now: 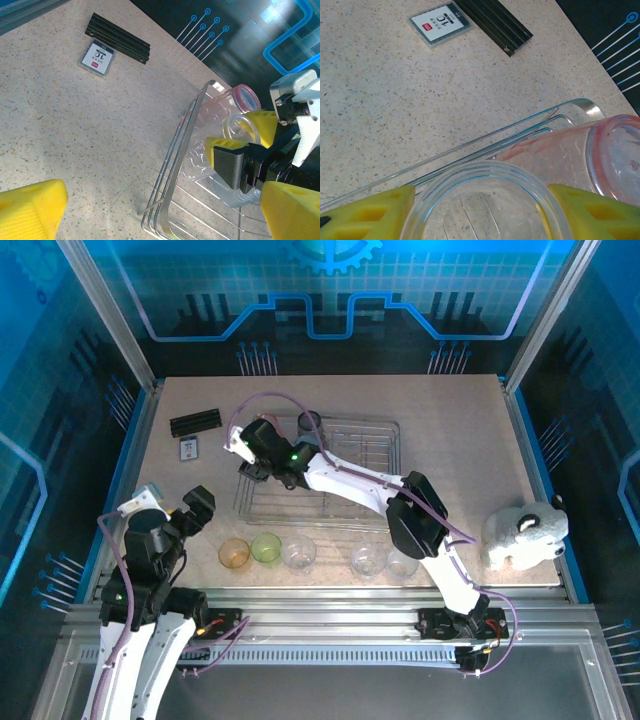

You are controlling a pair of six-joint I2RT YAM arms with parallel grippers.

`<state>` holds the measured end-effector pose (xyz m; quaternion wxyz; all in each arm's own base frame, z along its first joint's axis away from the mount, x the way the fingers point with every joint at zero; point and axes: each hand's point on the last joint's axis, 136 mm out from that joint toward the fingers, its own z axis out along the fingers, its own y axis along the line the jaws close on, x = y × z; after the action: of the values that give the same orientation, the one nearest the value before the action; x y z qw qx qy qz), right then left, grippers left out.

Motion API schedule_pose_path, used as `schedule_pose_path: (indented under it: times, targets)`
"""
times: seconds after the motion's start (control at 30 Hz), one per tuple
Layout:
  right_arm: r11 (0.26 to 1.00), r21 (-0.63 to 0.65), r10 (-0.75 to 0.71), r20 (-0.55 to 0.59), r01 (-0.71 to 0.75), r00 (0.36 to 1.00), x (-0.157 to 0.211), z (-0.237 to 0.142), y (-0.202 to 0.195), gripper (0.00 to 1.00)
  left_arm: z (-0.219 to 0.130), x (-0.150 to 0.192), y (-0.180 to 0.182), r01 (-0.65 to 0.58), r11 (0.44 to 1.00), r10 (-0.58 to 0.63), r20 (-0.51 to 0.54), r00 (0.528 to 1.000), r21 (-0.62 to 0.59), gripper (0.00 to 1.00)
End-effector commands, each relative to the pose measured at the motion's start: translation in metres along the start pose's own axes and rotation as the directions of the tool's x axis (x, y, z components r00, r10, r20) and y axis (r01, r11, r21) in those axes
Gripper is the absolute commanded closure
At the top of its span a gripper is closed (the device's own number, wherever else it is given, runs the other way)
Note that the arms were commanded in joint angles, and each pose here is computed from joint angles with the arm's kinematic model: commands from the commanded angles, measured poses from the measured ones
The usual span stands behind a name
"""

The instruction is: Load the cups into the dish rack

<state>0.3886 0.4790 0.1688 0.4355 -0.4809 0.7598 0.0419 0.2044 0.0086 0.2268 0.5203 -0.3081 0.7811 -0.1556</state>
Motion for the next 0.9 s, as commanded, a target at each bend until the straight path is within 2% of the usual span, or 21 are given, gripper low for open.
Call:
schedule_pose_path:
  times: [0.0,0.17,0.37,0.5,0.87]
  targets:
    - [0.999,0.030,0.029,0.034,-0.030,0.999,-0.003,0.007,-0.014,0.68,0.001,0.003,0.005,0.002,1.000,-0.002,-0.004,1.000,-0.015,0.00]
    - [0.998,0.062,0.005,0.031,-0.007,1.000,0.000,0.008,-0.024,0.63,0.001,0.004,0.005,-0.002,1.000,0.001,-0.010,1.000,-0.017,0.01]
    - [0.997,0.074,0.010,0.022,-0.012,1.000,0.002,0.007,-0.033,0.41,0.000,0.004,0.004,-0.008,1.000,0.008,-0.017,1.000,-0.014,0.01]
    - [0.997,0.082,0.015,0.025,-0.017,1.000,0.000,0.003,-0.034,0.30,0.000,0.005,0.005,-0.008,1.000,0.008,-0.018,1.000,-0.018,0.00]
    - [0.994,0.108,0.017,0.042,-0.022,0.999,-0.015,-0.012,-0.045,0.17,-0.002,0.004,0.004,-0.015,1.000,0.015,-0.025,1.000,-0.018,0.01]
